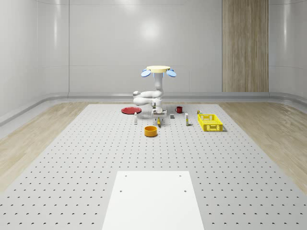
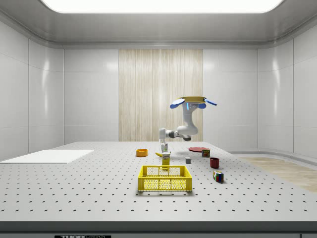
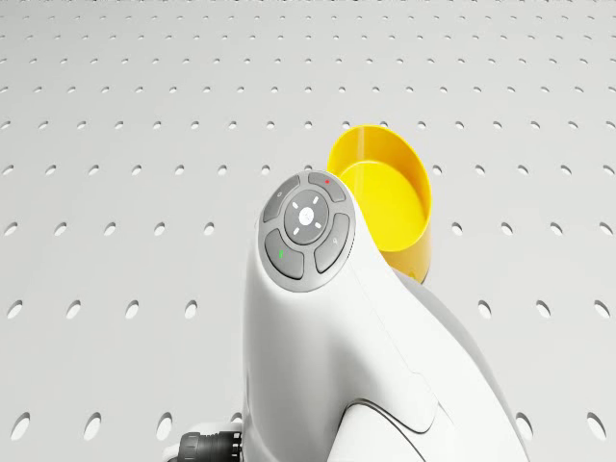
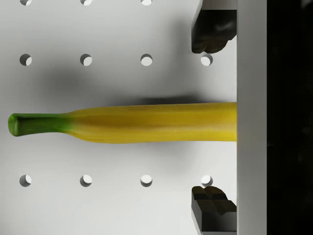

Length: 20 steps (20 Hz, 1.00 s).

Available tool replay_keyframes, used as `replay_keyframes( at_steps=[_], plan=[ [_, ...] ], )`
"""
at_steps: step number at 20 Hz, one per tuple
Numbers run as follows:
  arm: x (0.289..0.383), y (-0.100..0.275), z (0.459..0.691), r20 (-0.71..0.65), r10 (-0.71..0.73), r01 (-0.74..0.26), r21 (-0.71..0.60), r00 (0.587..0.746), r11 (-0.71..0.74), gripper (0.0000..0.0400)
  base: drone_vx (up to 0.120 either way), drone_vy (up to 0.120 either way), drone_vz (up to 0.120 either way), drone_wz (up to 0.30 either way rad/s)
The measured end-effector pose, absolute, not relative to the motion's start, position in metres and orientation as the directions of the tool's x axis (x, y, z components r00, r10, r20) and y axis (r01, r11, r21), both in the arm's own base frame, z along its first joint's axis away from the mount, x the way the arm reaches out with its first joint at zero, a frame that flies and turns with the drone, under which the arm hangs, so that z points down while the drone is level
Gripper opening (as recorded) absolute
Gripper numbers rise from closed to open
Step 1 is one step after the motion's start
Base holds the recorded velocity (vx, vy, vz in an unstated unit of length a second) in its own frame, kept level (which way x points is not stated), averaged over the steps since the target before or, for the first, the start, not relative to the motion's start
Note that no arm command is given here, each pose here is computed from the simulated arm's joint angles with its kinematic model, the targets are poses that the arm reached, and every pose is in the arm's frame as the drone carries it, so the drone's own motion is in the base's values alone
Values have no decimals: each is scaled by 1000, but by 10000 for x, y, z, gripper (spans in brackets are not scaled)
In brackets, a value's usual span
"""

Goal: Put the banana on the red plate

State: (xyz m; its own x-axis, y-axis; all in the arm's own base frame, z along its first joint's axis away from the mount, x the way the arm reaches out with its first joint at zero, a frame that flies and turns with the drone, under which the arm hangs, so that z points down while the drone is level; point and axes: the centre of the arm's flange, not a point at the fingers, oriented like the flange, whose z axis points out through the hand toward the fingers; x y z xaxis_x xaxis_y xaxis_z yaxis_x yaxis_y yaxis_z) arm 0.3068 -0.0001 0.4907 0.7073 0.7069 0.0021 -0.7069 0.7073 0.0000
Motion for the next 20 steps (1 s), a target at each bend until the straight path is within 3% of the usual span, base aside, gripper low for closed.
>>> replay_keyframes(
  at_steps=[20],
  plan=[
    [3068,46,5458,2,707,-707,0,707,707,400,0,0,0,0]
  ],
)
